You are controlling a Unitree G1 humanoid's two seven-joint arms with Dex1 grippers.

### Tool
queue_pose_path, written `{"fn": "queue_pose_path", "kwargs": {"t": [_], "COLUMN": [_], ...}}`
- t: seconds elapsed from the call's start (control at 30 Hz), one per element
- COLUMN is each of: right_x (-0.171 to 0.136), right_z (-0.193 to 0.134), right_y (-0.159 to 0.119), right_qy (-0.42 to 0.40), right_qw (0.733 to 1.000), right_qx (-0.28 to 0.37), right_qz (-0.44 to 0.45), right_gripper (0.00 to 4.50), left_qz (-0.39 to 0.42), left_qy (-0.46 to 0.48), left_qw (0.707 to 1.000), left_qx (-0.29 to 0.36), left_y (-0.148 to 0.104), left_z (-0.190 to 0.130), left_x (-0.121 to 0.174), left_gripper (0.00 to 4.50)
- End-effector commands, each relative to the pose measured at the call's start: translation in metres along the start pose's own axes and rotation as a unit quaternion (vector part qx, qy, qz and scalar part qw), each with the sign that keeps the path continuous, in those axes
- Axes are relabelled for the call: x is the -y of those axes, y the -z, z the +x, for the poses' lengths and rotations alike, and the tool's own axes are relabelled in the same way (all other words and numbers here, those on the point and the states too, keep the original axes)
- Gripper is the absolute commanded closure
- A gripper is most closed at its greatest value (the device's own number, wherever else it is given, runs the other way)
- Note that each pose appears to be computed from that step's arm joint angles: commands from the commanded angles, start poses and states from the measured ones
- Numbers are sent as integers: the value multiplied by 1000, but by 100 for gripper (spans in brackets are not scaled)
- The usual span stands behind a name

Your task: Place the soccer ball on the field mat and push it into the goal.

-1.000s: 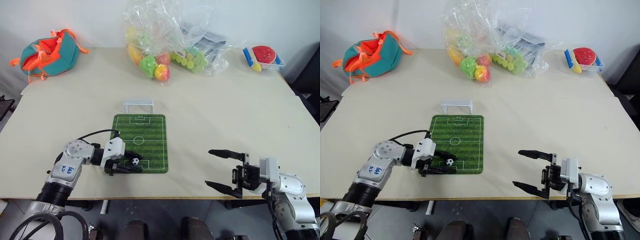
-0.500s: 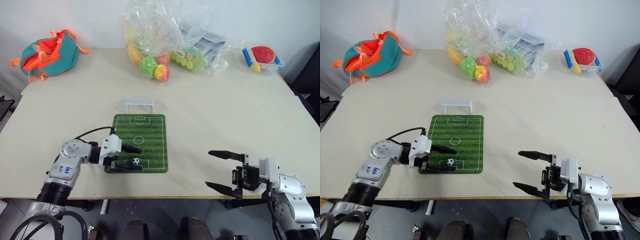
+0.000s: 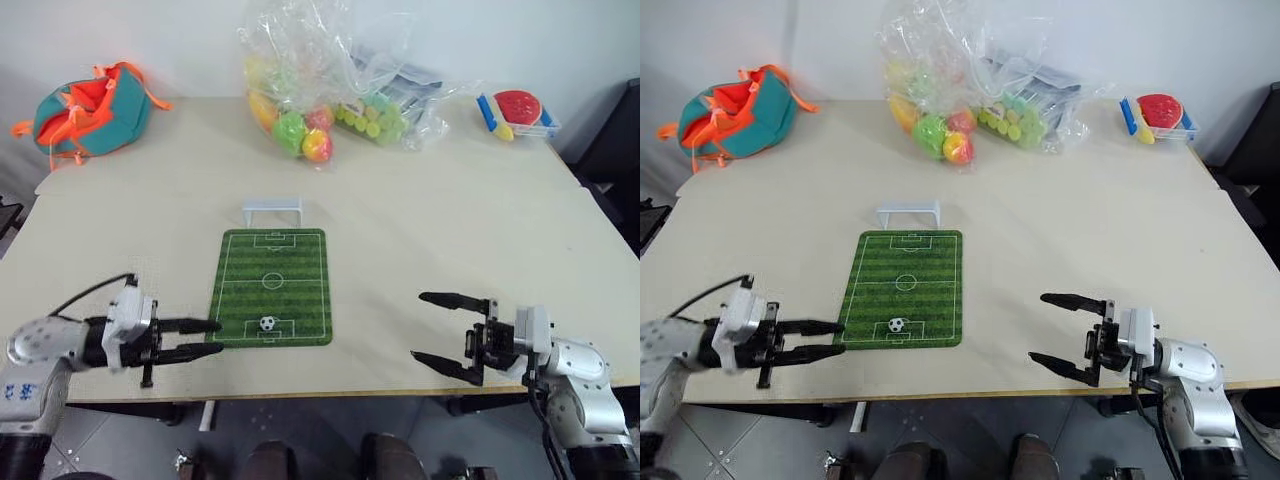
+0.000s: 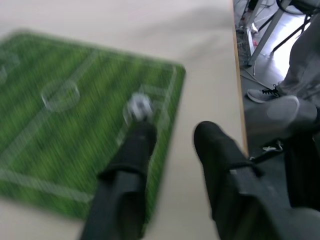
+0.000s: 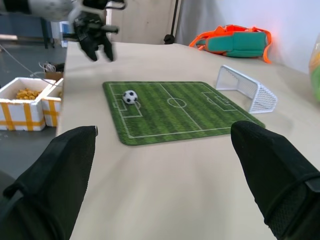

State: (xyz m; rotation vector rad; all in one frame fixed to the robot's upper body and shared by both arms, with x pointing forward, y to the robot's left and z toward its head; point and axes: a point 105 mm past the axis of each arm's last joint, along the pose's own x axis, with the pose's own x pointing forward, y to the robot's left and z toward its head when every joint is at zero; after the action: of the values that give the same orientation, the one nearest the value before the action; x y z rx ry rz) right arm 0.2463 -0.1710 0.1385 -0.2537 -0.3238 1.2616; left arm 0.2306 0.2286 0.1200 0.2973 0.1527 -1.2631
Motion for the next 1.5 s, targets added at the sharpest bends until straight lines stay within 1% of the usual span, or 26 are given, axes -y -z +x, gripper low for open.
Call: {"fn": "queue_pose_path", "kwargs": {"t": [0.03,0.07,0.17,0.3,0.4,0.63,0.7,0.8,0.87,0.93,1.0,1.1,1.17,1.23,1.37,1.5], "right_x": [2,3,9,10,10,7,11,24,29,32,31,31,33,33,37,42], "right_z": [4,4,4,6,9,15,17,21,25,28,35,41,42,41,37,32], "right_y": [-2,-2,0,-1,-2,-6,-9,-12,-13,-13,-13,-16,-17,-17,-18,-19], "right_qy": [-17,-18,-17,-22,-22,-11,15,88,126,155,167,176,178,176,171,156], "right_qw": [1000,1000,999,999,999,999,999,994,990,985,984,982,981,982,983,985], "right_qx": [2,1,-9,-9,-7,-7,0,12,20,23,27,37,38,36,34,26], "right_qz": [-21,-21,-33,-34,-32,-29,-38,-57,-66,-70,-64,-60,-61,-61,-61,-63], "right_gripper": [0,0,0,0,0,0,0,0,0,0,0,0,0,0,0,0], "left_qz": [1,-1,6,5,1,8,19,28,55,54,53,54,41,30,23,-13], "left_qy": [36,39,38,30,17,2,-31,-88,-124,-145,-149,-131,-124,-138,-207,-325], "left_qw": [999,999,999,999,999,1000,999,993,986,982,980,980,982,983,976,945], "left_qx": [10,13,27,39,43,20,24,67,92,104,122,140,139,117,56,26], "left_y": [10,10,8,4,2,7,5,-12,-23,-26,-30,-34,-33,-26,-9,5], "left_z": [19,22,42,62,67,78,83,90,90,89,84,68,52,32,-13,-68], "left_x": [25,27,28,21,12,-9,-26,-53,-67,-75,-76,-61,-48,-38,-30,-35], "left_gripper": [412,445,445,445,445,445,445,445,445,445,445,445,445,445,445,445]}}
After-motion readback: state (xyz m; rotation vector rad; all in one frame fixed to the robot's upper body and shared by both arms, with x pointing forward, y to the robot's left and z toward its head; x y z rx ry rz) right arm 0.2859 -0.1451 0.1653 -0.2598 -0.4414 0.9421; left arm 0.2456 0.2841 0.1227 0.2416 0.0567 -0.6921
